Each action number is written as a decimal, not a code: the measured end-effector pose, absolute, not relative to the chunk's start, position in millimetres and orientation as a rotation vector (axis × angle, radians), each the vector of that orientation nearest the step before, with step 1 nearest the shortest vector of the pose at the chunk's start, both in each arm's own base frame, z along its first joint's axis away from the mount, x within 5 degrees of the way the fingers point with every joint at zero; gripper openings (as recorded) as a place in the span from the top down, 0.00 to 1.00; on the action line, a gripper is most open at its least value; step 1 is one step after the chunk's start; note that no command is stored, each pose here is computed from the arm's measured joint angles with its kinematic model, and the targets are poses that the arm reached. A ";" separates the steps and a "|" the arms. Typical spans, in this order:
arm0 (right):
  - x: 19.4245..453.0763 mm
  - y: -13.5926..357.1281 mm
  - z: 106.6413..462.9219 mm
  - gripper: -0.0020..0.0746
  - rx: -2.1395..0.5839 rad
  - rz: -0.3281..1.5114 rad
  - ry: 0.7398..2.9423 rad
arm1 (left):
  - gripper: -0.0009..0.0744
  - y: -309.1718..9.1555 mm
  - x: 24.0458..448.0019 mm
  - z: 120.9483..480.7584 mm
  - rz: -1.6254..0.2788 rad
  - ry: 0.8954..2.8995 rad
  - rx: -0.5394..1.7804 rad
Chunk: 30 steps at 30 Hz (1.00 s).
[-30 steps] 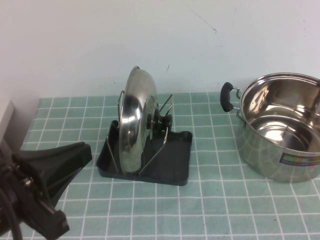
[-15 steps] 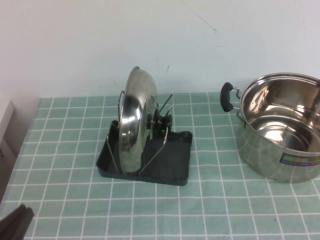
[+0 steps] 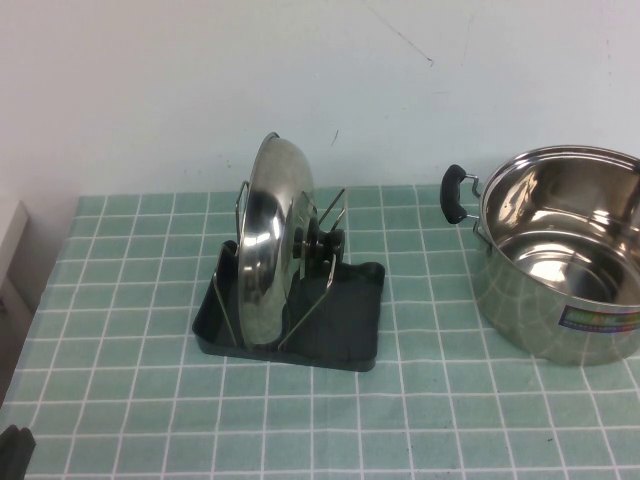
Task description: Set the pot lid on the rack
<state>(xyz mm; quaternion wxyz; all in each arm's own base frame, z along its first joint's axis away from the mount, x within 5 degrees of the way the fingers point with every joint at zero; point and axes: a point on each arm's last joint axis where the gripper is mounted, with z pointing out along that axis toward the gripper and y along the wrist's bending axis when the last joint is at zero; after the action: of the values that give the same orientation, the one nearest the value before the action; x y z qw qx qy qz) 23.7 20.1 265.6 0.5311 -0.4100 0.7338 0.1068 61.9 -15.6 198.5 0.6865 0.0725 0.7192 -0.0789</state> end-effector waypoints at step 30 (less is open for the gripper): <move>23.6 20.0 265.7 0.98 -0.978 0.255 1.750 | 0.99 -10.6 51.7 176.3 -0.188 1.849 0.068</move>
<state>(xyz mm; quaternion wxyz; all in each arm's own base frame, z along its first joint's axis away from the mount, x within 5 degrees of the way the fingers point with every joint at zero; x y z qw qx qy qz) 23.6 20.0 265.7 0.5314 -0.4099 0.7336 0.1069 51.7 -10.6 176.3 0.5978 0.0292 0.7970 -0.0812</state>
